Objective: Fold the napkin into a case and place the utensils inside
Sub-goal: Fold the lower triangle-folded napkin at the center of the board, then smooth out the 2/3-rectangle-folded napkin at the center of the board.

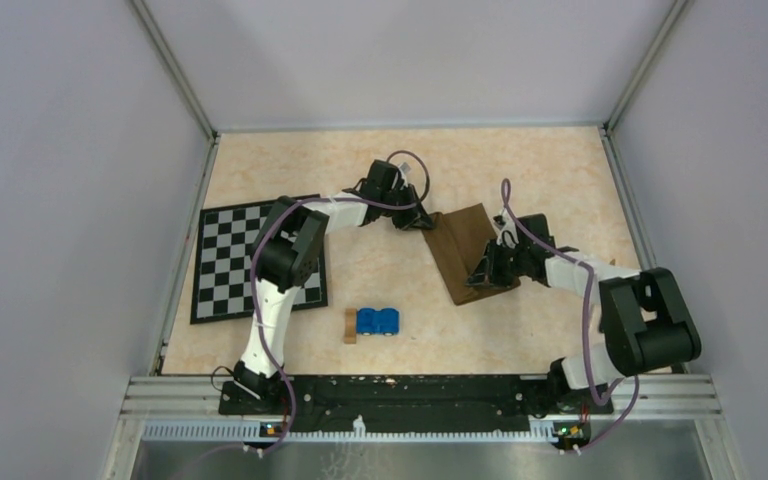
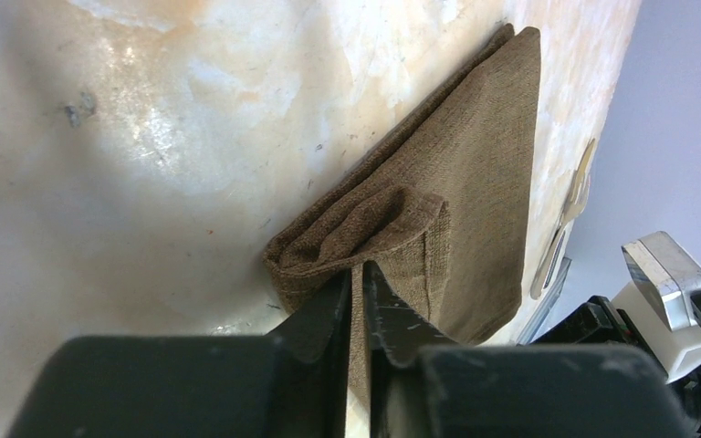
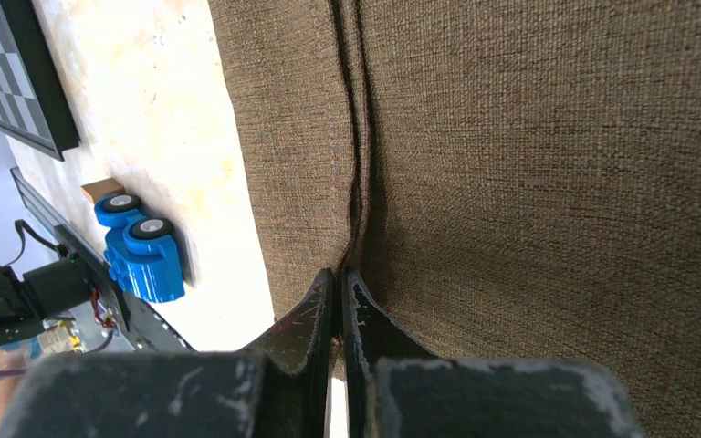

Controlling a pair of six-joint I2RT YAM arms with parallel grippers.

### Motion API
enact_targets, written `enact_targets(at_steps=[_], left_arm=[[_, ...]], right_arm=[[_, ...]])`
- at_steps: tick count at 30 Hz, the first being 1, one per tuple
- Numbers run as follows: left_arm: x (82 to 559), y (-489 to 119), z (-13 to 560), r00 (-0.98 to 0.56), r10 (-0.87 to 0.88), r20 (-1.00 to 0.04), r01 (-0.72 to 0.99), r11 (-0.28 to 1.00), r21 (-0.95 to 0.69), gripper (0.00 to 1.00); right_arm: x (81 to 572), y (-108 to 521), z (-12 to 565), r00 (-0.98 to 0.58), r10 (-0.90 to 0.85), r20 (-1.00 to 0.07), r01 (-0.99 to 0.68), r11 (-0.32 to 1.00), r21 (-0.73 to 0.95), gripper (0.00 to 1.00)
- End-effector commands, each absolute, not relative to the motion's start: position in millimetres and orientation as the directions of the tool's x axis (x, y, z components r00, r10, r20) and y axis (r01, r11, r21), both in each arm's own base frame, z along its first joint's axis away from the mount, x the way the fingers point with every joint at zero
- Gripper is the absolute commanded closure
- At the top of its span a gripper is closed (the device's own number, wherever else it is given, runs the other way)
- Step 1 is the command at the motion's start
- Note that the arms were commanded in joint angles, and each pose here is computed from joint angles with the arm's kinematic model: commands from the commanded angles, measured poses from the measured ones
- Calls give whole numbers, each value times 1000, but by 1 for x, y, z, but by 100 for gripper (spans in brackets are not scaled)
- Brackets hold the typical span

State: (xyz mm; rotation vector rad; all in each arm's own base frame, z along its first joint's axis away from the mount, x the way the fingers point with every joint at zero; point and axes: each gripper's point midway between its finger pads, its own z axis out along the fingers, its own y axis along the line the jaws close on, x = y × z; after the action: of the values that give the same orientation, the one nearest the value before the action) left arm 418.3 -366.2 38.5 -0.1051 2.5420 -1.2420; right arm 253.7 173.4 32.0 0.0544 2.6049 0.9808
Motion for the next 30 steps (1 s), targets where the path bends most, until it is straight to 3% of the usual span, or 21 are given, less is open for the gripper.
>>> enact_targets(at_steps=[1,5,8,11,13,17,21,26,30], left_arm=[[419,-376,91,-926,-158,-342,197,572,-796,77],[415,-384,108,-922,-138,-362,234,547,-804,75],[412,-391,114,-920,-115,-374,260,534,-804,65],[417,-392,111,-918,-112,-380,232,624,-746,56],[418,-379,100,-931,-149,-335,116,746,-655,44],[420,-373,101,-929,-244,-277,-37,808,-588,31],[420,-374,97,-917,-338,-212,-169,811,-560,31],[419,-365,85,-863,-488,-133,-388,808,-444,41],[419,-370,80,-844,-528,-99,-438,783,-443,45]], right_arm=[[266,170,67,-894,173,-414,-137,773,620,100],[268,160,77,-869,198,-454,-120,805,581,100],[270,153,77,-851,217,-478,-104,823,559,100],[270,155,73,-859,209,-468,-105,821,561,100],[270,156,72,-860,209,-465,-106,819,564,100],[271,157,70,-862,208,-463,-108,816,568,100],[271,156,70,-859,205,-468,-113,817,566,100],[271,157,70,-858,205,-471,-118,813,570,100],[271,158,70,-857,204,-473,-122,812,571,100]])
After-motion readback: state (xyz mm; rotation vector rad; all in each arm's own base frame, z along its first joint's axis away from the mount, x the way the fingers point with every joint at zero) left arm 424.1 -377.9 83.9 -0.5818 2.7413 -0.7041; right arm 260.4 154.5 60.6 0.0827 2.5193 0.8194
